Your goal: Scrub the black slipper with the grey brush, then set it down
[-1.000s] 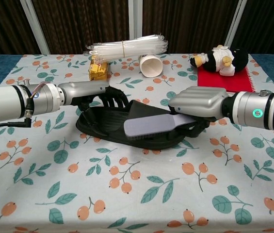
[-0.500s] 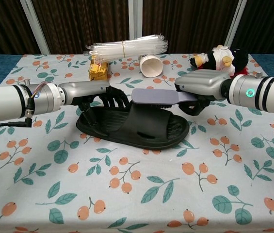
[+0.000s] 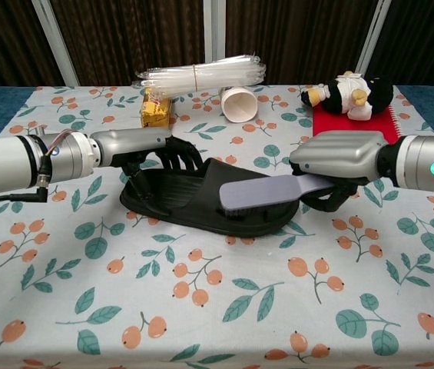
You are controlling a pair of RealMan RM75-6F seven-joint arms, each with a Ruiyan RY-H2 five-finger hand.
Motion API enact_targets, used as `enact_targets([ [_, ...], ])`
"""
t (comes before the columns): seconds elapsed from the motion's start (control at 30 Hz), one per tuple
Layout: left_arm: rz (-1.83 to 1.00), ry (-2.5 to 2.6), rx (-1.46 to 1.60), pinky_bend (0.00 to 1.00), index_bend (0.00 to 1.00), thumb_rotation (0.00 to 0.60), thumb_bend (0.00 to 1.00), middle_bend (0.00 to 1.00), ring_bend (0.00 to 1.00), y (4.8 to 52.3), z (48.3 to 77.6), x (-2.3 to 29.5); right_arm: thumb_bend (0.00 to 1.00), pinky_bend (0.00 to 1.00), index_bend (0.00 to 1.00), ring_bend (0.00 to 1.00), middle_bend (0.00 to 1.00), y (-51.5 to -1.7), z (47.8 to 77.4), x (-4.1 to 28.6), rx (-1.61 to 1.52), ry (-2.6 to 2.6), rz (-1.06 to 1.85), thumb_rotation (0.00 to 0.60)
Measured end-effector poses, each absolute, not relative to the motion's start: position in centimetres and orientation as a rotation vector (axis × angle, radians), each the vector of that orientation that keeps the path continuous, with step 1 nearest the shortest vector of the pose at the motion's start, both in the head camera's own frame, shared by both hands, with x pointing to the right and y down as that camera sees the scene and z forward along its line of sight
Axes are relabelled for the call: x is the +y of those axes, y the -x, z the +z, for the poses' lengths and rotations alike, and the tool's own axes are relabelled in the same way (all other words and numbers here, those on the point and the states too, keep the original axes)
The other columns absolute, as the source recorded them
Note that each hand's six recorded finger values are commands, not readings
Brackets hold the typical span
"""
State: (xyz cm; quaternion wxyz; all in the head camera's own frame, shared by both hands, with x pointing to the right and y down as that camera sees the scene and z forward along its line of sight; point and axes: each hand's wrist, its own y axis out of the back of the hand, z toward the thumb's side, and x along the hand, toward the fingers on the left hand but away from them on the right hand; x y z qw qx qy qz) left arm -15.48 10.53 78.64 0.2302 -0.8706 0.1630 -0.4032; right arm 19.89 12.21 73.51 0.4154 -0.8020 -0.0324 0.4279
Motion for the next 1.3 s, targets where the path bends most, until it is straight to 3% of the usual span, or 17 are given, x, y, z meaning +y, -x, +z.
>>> enact_targets([
  [0.13,-1.096,2.397,0.444,0.23,0.17,0.600,0.10,0.25,0.10,15.5,78.2,10.5,0.63,1.00,1.00,1.00,1.00,-21.8,71.1,9.7,-0.238,2.007,1.067,0.600],
  [0.2,-1.088,2.399,0.446,0.18,0.14,0.600,0.09,0.17,0.04,15.5,77.8,10.5,0.59,1.00,1.00,1.00,1.00,-23.1,70.2,8.2,-0.304,1.983,1.090,0.600],
  [0.33,-1.049,2.390,0.509,0.15,0.13,0.600,0.08,0.13,0.02,15.7,76.7,9.8,0.48,1.00,1.00,1.00,0.99,-25.4,70.6,6.5,-0.356,1.953,1.200,0.600],
  [0.43,-1.010,2.356,0.560,0.15,0.13,0.600,0.07,0.13,0.02,16.1,75.7,9.0,0.35,0.97,0.97,0.96,0.90,-26.9,72.1,6.0,-0.349,1.937,1.297,0.600],
  [0.5,-0.996,2.321,0.576,0.15,0.13,0.600,0.07,0.13,0.02,16.6,75.0,8.5,0.22,0.84,0.83,0.81,0.76,-27.4,73.1,5.8,-0.346,1.928,1.340,0.600],
  [0.6,-0.983,2.265,0.617,0.15,0.13,0.600,0.06,0.13,0.02,18.1,73.6,7.5,0.12,0.59,0.53,0.51,0.50,-27.7,74.7,5.8,-0.349,1.926,1.396,0.600],
  [0.7,-0.991,2.226,0.678,0.15,0.13,0.600,0.06,0.13,0.02,20.2,72.1,6.6,0.03,0.34,0.15,0.22,0.24,-27.5,75.4,6.1,-0.369,1.954,1.418,0.600],
  [0.8,-1.027,2.183,0.730,0.15,0.13,0.600,0.06,0.13,0.02,22.8,70.8,5.9,0.00,0.21,0.01,0.09,0.11,-27.9,75.2,6.2,-0.368,1.957,1.421,0.600],
  [0.87,-1.058,2.149,0.765,0.15,0.13,0.600,0.06,0.13,0.02,24.9,69.9,5.7,0.00,0.15,0.00,0.03,0.06,-28.1,74.7,6.3,-0.371,1.957,1.415,0.600],
  [1.03,-1.139,2.060,0.882,0.15,0.13,0.600,0.05,0.13,0.02,30.4,67.7,6.1,0.00,0.12,0.00,0.00,0.03,-29.6,72.2,6.4,-0.435,1.953,1.379,0.600],
  [1.13,-1.201,1.994,0.943,0.15,0.13,0.600,0.05,0.13,0.02,33.9,66.5,7.1,0.01,0.14,0.00,0.04,0.09,-31.4,69.8,6.4,-0.503,1.932,1.350,0.600],
  [1.2,-1.248,1.950,0.974,0.15,0.13,0.600,0.05,0.13,0.02,36.1,65.7,7.9,0.09,0.21,0.00,0.10,0.17,-32.8,68.2,6.5,-0.554,1.909,1.334,0.600],
  [1.3,-1.318,1.861,1.022,0.15,0.13,0.600,0.05,0.13,0.02,39.3,64.5,9.7,0.18,0.22,0.00,0.11,0.19,-36.1,65.3,7.1,-0.650,1.847,1.329,0.600],
])
